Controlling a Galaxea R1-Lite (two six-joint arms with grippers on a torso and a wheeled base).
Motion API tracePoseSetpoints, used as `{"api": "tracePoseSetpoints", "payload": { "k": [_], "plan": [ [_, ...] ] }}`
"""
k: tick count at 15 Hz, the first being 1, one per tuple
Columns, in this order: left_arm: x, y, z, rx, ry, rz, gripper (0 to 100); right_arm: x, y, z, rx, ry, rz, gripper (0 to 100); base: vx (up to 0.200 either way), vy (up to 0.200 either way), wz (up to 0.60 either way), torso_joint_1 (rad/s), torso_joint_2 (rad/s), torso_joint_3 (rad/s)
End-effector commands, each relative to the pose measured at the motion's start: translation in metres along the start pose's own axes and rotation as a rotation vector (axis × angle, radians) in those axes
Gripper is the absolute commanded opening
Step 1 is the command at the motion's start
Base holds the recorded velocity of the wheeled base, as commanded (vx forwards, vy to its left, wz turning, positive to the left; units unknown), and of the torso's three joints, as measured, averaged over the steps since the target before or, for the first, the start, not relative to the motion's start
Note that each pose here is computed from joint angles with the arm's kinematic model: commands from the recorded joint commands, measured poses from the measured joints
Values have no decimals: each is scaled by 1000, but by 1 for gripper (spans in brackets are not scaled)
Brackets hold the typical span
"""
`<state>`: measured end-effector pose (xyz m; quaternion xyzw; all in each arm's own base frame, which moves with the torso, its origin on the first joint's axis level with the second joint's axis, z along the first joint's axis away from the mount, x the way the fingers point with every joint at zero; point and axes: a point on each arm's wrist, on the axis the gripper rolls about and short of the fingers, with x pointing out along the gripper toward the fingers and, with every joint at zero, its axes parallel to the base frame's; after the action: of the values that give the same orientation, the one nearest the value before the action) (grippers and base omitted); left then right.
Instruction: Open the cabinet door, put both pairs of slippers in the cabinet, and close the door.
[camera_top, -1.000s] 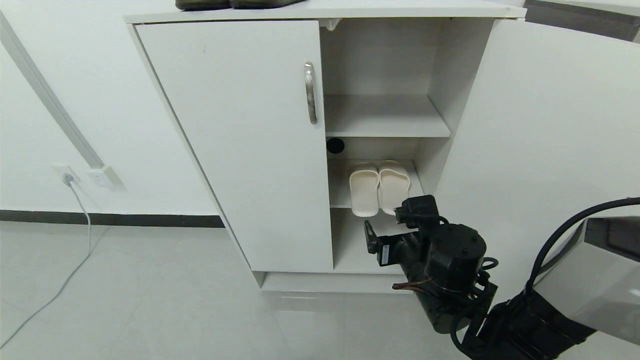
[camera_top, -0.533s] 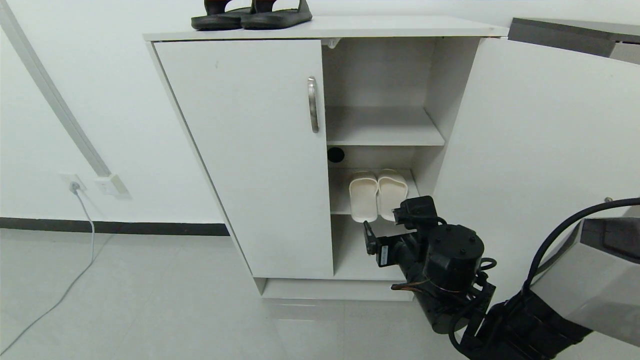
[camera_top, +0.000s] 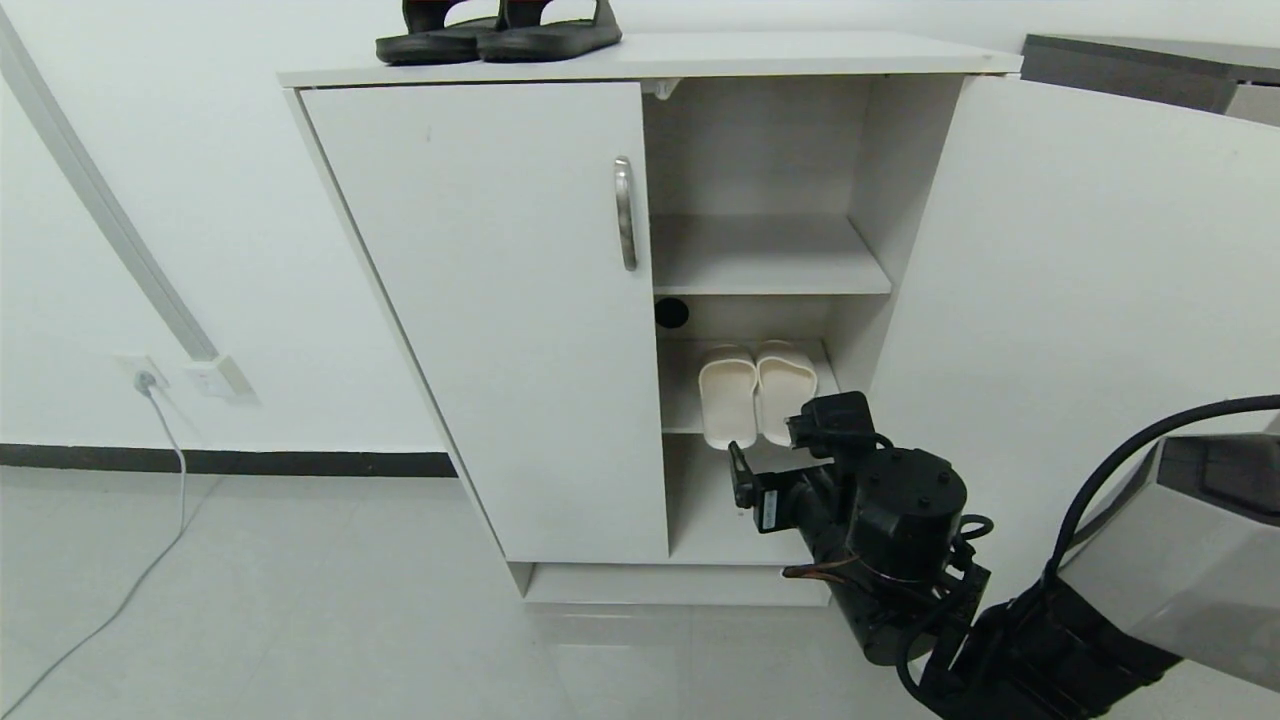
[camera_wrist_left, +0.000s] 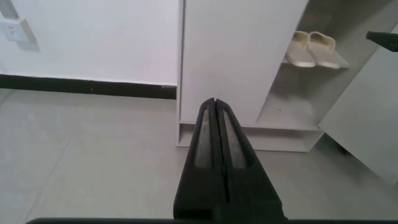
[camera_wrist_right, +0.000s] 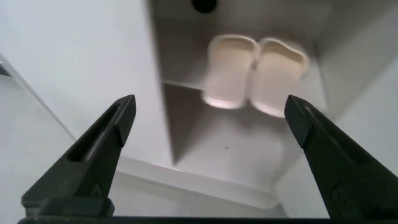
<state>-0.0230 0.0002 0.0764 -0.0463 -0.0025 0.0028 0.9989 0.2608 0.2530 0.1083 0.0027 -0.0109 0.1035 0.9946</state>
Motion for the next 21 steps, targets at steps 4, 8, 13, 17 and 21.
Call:
{"api": "tracePoseSetpoints", "payload": {
  "k": [4, 8, 13, 17, 21],
  "plan": [
    [0, 0, 0, -1, 2, 1, 0, 0, 2, -6, -24, 12, 3, 100, 0, 200, 0, 5, 4, 6],
    [0, 0, 0, -1, 3, 1, 0, 0, 3, -7, -25, 12, 6, 100, 0, 200, 0, 5, 2, 1],
    [0, 0, 0, -1, 2, 1, 0, 1, 3, -9, -30, 18, 5, 100, 0, 200, 0, 4, 5, 5],
    [0, 0, 0, -4, 1, 2, 0, -1, 3, -10, -32, 22, 3, 100, 0, 150, 0, 3, -1, 2],
    [0, 0, 0, -4, 1, 2, 0, -4, -6, -17, -69, 52, -11, 100, 0, 0, 0, 0, 0, 0]
  ]
}}
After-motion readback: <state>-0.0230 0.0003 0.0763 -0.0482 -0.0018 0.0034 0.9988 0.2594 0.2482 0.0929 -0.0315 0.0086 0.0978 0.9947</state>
